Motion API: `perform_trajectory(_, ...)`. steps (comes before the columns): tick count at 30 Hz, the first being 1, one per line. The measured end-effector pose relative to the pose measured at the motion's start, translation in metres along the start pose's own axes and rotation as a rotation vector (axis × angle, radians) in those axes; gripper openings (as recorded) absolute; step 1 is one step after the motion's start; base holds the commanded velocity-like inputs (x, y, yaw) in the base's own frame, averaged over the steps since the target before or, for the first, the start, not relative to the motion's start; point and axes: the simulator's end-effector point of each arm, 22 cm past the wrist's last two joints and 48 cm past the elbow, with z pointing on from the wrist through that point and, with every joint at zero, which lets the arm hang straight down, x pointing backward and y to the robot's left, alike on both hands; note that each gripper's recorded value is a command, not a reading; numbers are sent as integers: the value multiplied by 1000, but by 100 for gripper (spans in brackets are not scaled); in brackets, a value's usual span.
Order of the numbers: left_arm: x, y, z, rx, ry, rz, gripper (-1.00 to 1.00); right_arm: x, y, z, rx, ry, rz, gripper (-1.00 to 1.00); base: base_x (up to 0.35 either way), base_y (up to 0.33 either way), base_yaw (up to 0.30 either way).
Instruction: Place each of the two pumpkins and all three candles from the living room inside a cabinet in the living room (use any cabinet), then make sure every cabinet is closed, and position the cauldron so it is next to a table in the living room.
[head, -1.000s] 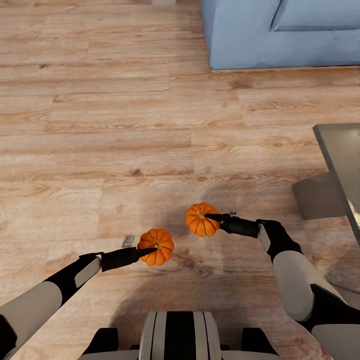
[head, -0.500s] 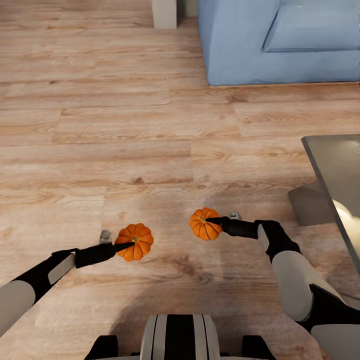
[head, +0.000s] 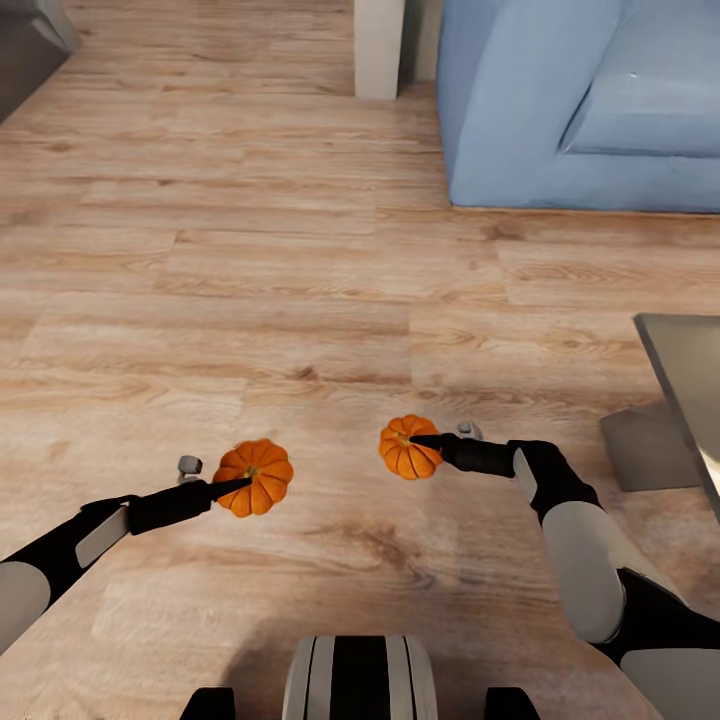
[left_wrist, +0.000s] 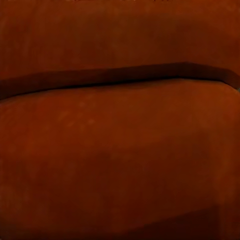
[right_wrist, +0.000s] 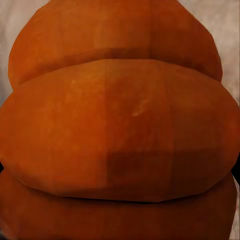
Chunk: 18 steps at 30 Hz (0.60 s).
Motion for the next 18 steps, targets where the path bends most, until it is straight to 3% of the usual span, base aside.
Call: perform_trajectory(18, -17, -35, -3, 19, -17, 57, -100, -15, 46, -13, -25, -16, -74, -100, 0, 0, 285)
